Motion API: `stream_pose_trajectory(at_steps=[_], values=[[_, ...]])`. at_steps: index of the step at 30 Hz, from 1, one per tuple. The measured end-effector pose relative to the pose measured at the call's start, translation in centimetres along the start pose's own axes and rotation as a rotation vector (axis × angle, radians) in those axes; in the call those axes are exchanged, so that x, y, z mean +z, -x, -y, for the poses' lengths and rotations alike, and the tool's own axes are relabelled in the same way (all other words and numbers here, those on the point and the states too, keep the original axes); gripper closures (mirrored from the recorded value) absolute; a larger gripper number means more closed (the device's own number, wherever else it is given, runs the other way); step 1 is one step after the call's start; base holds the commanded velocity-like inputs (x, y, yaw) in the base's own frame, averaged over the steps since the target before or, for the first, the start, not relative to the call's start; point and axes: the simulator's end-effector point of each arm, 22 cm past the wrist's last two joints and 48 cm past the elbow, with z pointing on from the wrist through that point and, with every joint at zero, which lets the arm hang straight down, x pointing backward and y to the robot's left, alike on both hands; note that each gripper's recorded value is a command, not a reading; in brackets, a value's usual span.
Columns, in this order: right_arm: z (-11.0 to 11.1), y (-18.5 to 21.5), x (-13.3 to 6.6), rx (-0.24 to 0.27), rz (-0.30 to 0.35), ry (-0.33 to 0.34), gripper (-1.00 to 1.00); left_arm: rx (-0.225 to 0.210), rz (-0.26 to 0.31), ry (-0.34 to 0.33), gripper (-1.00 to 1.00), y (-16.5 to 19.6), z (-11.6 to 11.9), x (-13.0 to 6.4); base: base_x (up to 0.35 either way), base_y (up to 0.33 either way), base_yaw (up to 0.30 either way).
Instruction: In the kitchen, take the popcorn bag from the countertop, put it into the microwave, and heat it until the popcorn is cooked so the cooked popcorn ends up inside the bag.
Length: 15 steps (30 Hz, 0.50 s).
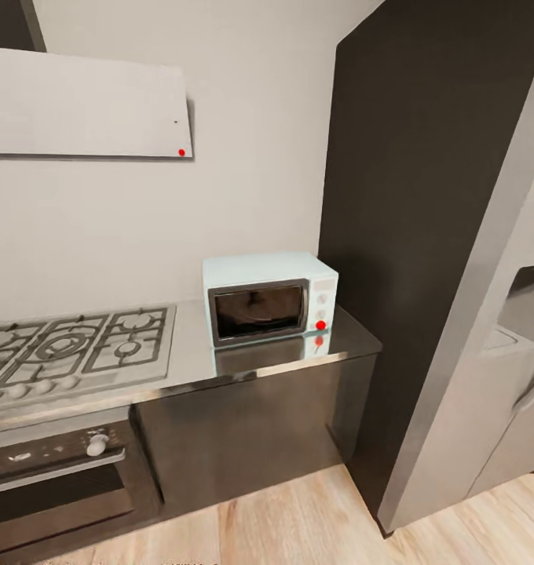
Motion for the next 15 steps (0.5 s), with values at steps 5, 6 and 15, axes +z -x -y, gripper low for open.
stream_pose_trajectory(at_steps=[5, 6, 15], values=[[0.00, 0.01, 0.00, 0.000, 0.000, 0.000, -1.00, -0.005, 0.020, 0.004, -1.00, 0.53, -0.27, 0.03, 0.004, -0.269, 0.269], [0.00, 0.01, 0.00, 0.000, 0.000, 0.000, -1.00, -0.007, 0.027, 0.005, -1.00, 0.69, -0.34, 0.04, 0.000, -0.144, 0.269], [0.21, -0.04, -0.01, 0.004, 0.000, -0.003, -1.00, -0.049, 0.033, 0.009, -1.00, 0.91, -0.60, 0.07, 0.000, -0.021, 0.269]])
